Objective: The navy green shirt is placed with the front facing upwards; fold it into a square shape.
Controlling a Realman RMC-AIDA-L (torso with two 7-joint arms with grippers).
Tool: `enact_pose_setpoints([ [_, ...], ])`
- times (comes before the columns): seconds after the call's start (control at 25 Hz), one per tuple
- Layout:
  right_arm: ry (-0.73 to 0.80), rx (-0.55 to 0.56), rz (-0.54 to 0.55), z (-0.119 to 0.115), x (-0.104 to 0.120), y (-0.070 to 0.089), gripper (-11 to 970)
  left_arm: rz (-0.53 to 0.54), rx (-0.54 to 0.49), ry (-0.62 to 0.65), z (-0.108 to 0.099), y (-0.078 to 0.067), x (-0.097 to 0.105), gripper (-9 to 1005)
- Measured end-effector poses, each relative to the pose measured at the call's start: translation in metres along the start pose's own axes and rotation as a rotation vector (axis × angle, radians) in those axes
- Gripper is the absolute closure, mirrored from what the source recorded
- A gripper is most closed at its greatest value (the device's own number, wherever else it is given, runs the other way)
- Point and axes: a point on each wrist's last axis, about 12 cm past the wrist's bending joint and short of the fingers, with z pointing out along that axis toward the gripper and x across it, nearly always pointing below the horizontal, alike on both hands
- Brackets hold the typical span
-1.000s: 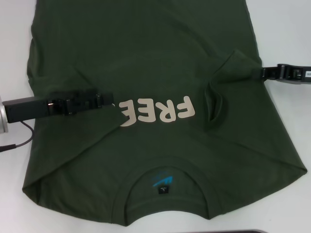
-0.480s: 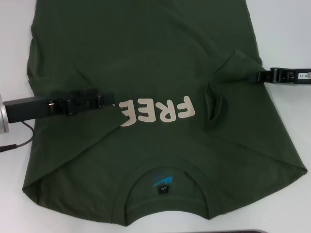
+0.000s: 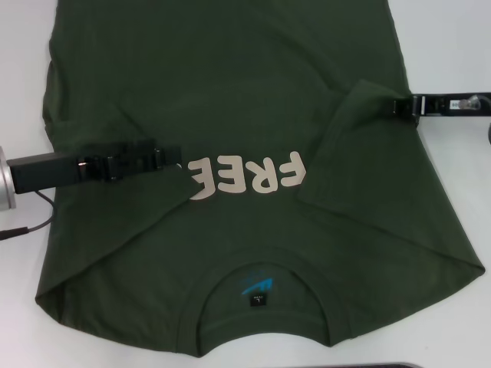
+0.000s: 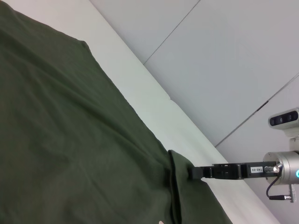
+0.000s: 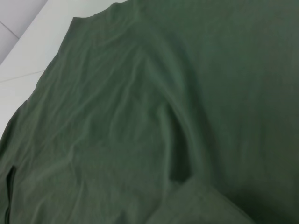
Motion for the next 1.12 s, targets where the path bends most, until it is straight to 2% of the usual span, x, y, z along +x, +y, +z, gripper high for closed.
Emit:
enact_pose_setpoints([
  [0.36,-0.022,0.029,-0.051,0.009,-0.017,0.006,891,-0.002,-0.003,-0.001,0.0,0.0,0.0,119],
  [0.56,-0.048,0.037,-0.056,0.007,-0.022,0.006,873,-0.003,-0.004,-0.001,0.0,0.001,0.001,119],
  [0.84,-0.108,0.002,-0.031,-0.018,-0.015,-0.003,843,-0.004,-0.006,-0.001,0.0,0.001,0.001,119],
  [1.12,-0.121,-0.111,-0.036,-0.048,0.009,-0.007,812,-0.006,0.002,0.0,0.0,0.0,0.002,118],
])
